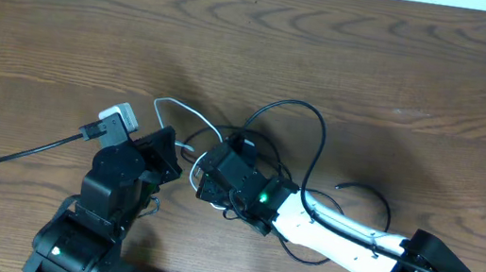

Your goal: Untangle cables

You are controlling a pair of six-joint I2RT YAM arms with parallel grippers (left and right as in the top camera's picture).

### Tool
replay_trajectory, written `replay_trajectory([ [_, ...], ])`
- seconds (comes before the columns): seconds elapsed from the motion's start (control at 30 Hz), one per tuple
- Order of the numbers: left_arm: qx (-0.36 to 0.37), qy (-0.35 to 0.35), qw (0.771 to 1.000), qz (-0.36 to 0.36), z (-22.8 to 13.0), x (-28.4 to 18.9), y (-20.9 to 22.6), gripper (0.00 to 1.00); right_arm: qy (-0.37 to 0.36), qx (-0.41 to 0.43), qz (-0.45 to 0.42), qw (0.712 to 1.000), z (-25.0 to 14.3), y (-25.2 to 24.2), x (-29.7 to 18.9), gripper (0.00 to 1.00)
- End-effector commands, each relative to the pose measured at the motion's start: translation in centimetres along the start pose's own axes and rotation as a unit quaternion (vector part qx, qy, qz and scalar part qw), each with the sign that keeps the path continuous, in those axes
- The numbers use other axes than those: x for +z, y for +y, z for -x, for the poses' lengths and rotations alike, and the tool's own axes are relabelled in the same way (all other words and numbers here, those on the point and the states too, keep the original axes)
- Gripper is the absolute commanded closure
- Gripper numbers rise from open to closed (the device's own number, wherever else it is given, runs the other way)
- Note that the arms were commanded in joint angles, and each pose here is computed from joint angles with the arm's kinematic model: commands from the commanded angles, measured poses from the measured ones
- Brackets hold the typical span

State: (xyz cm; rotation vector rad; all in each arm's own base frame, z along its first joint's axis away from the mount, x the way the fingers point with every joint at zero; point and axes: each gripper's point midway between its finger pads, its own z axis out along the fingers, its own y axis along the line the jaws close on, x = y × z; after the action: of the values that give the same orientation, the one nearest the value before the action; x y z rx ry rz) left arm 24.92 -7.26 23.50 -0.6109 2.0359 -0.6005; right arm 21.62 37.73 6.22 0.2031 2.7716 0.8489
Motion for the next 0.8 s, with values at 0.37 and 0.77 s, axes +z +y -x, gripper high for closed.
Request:
replay_trajectory([
  [0.37,0.011,-0.019,1.0,-0.003,1.2,-0.7,-0.5,0.92,-0.12,-0.229,0.176,0.95,4.0,8.4,-15.3,0.99],
  [0.77,0.011,-0.019,1.0,-0.003,1.2,-0.7,-0.5,0.92,-0.219,-0.28,0.168,0.92,5.7,7.4,-23.2,0.99],
])
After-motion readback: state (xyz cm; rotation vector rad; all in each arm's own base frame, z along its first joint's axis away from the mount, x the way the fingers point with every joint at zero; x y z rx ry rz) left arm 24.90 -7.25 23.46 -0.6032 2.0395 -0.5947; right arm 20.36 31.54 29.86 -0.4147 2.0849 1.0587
